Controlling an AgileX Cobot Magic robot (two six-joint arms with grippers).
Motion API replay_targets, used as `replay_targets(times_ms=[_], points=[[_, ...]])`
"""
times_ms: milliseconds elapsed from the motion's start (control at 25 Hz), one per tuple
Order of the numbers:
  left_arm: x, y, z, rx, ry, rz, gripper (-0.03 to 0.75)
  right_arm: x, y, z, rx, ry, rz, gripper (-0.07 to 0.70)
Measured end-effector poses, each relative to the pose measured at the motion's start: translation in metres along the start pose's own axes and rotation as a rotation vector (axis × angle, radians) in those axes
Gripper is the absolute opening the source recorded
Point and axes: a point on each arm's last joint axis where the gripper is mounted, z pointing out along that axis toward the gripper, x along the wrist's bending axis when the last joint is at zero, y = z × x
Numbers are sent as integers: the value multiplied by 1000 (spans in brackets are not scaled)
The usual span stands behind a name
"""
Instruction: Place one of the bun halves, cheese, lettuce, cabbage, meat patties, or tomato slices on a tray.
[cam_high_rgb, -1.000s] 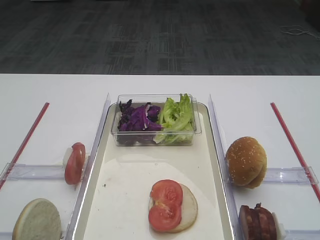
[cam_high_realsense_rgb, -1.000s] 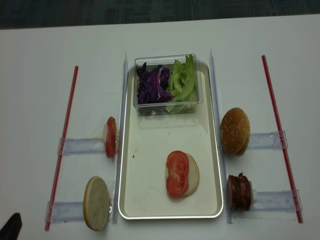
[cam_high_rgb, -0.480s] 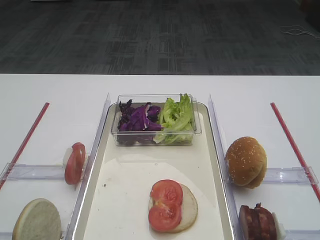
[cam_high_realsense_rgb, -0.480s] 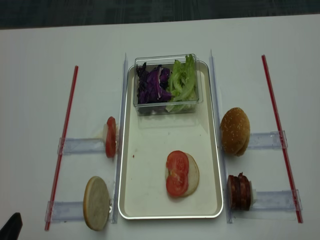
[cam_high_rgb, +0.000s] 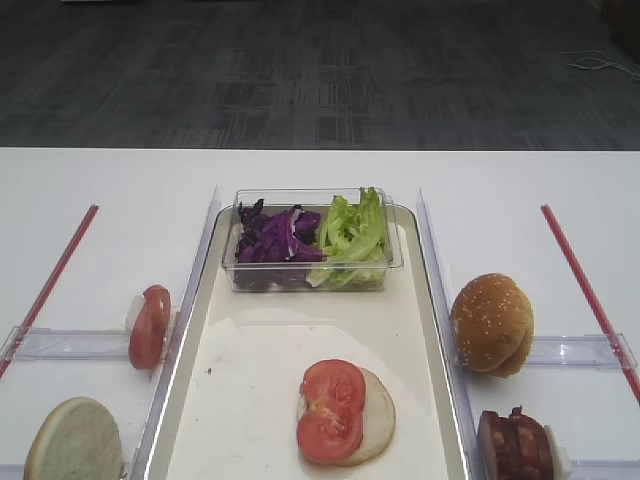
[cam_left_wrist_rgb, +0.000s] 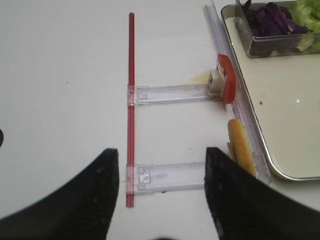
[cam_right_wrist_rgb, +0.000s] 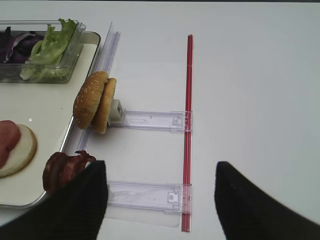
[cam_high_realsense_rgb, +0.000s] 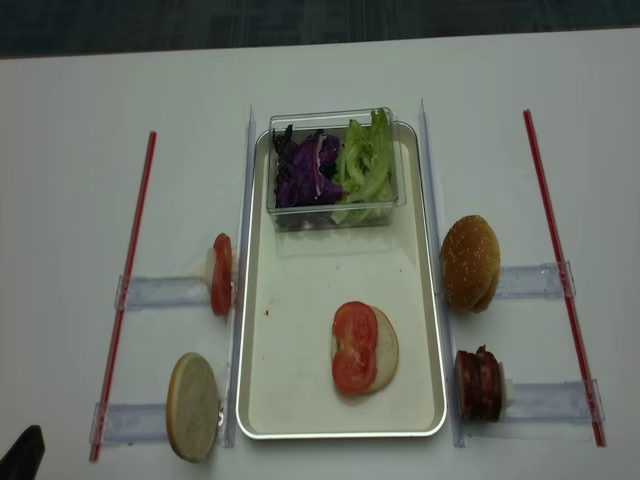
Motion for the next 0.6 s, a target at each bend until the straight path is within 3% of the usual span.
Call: replay_targets(times_ms=[600], points=[[0,0,0,0,0,0,399,0,0,0,0,0,0,468]])
